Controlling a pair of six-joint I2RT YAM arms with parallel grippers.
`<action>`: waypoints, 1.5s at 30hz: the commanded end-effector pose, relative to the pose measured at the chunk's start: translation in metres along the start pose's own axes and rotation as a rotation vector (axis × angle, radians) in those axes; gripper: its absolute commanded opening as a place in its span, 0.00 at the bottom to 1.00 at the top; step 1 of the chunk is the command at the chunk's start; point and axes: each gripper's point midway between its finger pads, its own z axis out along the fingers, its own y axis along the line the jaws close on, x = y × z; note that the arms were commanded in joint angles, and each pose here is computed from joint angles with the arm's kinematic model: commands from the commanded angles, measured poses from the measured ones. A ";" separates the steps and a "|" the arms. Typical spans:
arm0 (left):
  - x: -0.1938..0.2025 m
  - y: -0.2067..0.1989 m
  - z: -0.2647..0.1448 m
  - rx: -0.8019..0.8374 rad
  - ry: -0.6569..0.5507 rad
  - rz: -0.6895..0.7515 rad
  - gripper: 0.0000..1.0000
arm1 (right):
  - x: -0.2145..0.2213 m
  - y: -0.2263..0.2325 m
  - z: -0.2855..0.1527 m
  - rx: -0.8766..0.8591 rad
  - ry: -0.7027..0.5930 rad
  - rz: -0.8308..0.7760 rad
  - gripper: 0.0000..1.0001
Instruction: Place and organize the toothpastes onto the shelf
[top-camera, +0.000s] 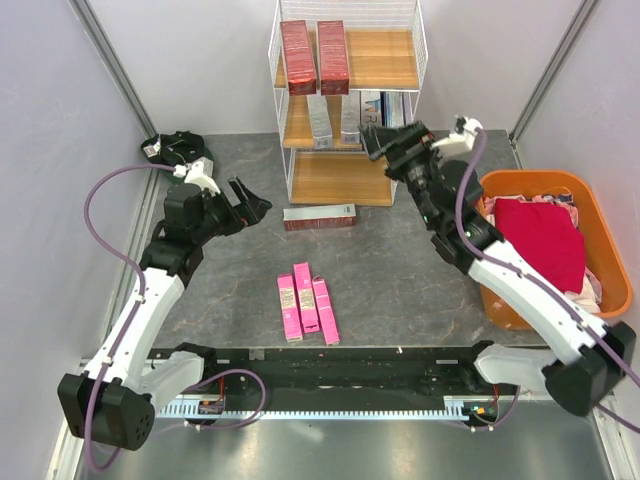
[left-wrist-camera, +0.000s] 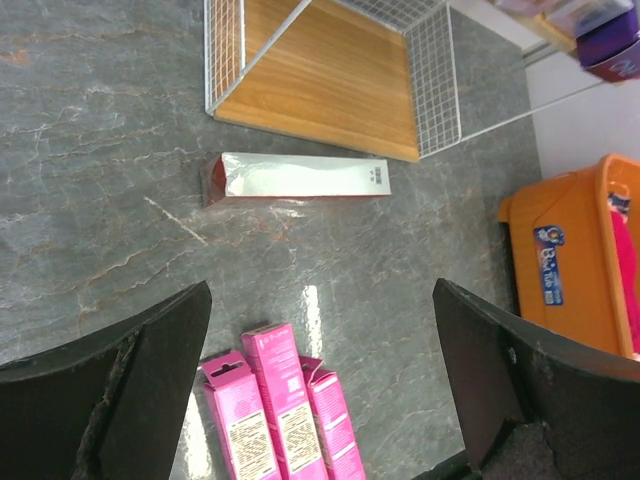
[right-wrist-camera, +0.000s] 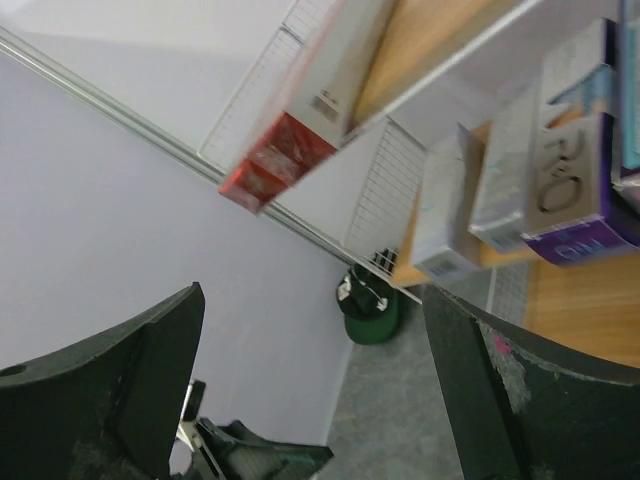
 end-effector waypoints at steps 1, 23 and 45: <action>0.009 0.002 0.007 0.040 0.032 0.091 1.00 | 0.004 -0.034 -0.042 0.061 0.029 -0.097 0.98; 0.042 -0.010 0.066 0.034 0.081 0.377 1.00 | 0.099 -0.206 -0.150 0.370 0.367 -0.356 0.98; 0.110 -0.029 0.210 -0.115 0.173 0.852 1.00 | 0.123 -0.243 -0.157 0.428 0.494 -0.334 0.98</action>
